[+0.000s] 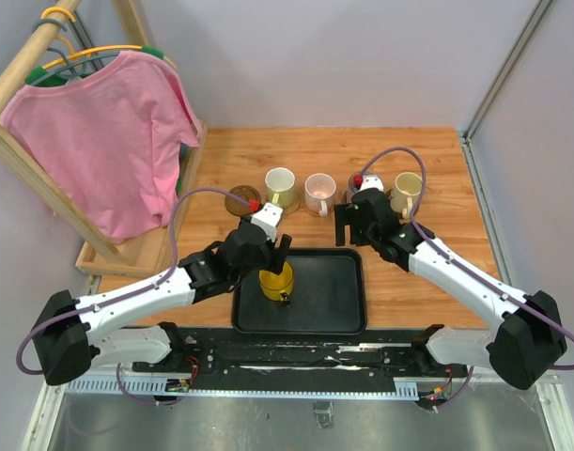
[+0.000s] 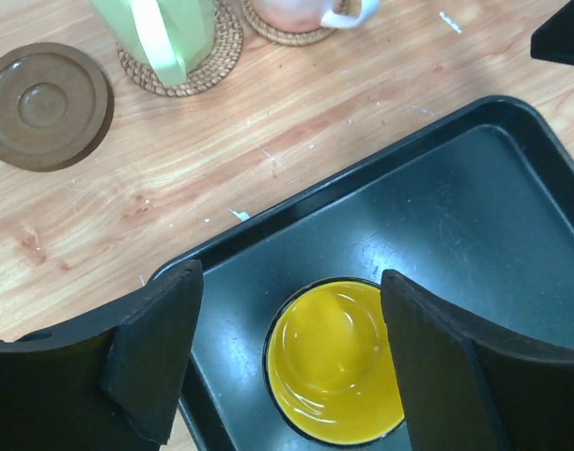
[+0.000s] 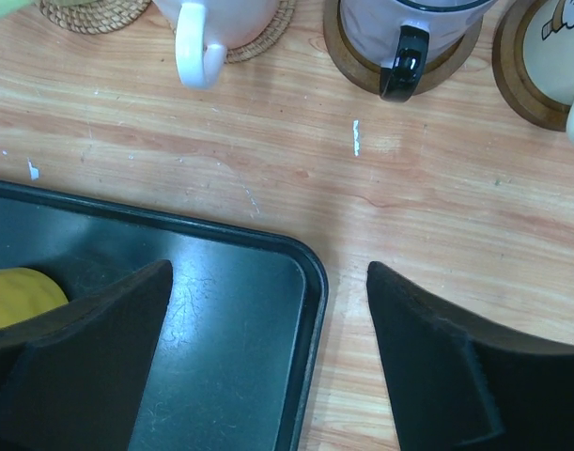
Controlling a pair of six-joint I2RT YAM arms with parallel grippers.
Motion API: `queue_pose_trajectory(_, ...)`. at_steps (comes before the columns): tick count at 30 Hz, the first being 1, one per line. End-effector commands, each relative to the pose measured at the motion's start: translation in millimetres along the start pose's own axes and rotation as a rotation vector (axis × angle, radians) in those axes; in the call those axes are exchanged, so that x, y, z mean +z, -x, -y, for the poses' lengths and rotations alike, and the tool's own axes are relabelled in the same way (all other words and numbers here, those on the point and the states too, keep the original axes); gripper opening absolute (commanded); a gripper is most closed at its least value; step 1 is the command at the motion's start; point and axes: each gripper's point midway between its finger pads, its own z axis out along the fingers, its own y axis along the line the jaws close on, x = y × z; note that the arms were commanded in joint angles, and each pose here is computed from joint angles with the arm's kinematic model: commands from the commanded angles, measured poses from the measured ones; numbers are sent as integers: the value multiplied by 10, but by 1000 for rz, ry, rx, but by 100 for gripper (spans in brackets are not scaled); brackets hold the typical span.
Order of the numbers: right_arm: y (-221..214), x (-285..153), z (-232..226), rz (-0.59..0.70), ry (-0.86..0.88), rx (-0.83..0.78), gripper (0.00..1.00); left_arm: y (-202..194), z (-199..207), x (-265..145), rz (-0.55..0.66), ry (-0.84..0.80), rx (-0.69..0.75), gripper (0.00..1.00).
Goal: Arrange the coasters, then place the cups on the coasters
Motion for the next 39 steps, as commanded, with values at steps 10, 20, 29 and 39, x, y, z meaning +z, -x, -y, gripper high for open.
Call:
queue_pose_trajectory(10, 82, 104, 44, 29, -49, -14, 1, -225, 184, -476, -85, -157, -221, 71)
queue_pose_trajectory(20, -22, 253, -131, -35, 23, -32, 1, -610, 375, -726, -197, -249, -340, 57)
queue_pose_trajectory(29, -221, 254, -145, -80, 54, -43, 1, -825, 313, -606, -243, -183, -340, 33)
queue_pose_trajectory(39, -359, 277, -252, -129, 118, -62, 1, -1043, 317, -468, -277, -164, -323, 12)
